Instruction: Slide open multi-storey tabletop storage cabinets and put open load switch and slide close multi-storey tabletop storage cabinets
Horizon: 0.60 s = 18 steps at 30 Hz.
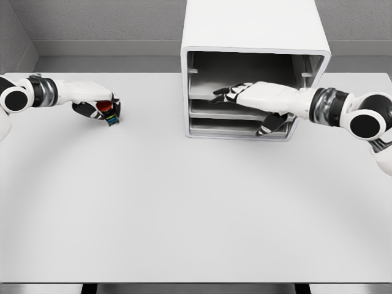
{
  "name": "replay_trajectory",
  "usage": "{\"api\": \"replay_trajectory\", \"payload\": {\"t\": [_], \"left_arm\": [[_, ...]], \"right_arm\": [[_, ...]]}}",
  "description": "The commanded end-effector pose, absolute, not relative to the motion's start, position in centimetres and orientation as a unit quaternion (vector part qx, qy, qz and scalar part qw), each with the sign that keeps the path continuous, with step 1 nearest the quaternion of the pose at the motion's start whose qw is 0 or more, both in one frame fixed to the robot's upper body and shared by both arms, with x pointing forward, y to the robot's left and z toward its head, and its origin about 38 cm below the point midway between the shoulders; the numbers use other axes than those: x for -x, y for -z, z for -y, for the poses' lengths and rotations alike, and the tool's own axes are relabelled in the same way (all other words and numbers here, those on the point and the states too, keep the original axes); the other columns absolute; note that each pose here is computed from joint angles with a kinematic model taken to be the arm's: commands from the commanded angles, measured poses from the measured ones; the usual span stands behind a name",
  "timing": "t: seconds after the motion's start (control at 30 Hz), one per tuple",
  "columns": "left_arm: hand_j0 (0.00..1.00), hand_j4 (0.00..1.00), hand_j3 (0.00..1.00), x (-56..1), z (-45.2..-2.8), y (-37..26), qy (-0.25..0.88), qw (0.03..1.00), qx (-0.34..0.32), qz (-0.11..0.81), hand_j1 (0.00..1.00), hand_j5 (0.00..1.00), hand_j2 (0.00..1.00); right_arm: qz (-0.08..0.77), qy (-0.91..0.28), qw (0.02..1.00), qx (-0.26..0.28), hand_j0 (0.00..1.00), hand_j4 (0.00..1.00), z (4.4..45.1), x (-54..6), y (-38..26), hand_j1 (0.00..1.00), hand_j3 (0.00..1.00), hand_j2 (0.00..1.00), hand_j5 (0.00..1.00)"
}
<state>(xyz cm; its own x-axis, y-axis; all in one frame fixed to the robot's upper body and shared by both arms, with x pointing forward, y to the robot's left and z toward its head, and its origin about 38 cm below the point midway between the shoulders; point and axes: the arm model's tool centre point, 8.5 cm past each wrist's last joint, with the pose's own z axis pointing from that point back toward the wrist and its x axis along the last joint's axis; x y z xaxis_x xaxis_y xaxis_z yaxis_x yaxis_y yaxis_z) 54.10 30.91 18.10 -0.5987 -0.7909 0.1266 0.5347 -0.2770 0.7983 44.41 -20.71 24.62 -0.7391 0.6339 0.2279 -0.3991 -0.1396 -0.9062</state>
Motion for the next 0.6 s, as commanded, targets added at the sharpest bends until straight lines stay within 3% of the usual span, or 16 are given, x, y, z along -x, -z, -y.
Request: {"api": "replay_trajectory", "payload": {"t": [0.0,0.57], "left_arm": [[0.46,0.46,0.46,-54.1,-31.3,-18.3,0.781,0.426,-0.152,0.430,0.46,0.46,0.46],[0.44,0.44,0.44,-51.6,-33.6,-22.3,0.783,0.383,-0.170,0.459,0.44,0.44,0.44]], "right_arm": [[0.558,-0.750,0.338,0.107,1.00,1.00,21.0,-44.2,-24.9,1.00,1.00,1.00,1.00],[0.561,-0.766,0.297,0.099,1.00,1.00,22.5,-41.9,-24.8,1.00,1.00,1.00,1.00]]}}
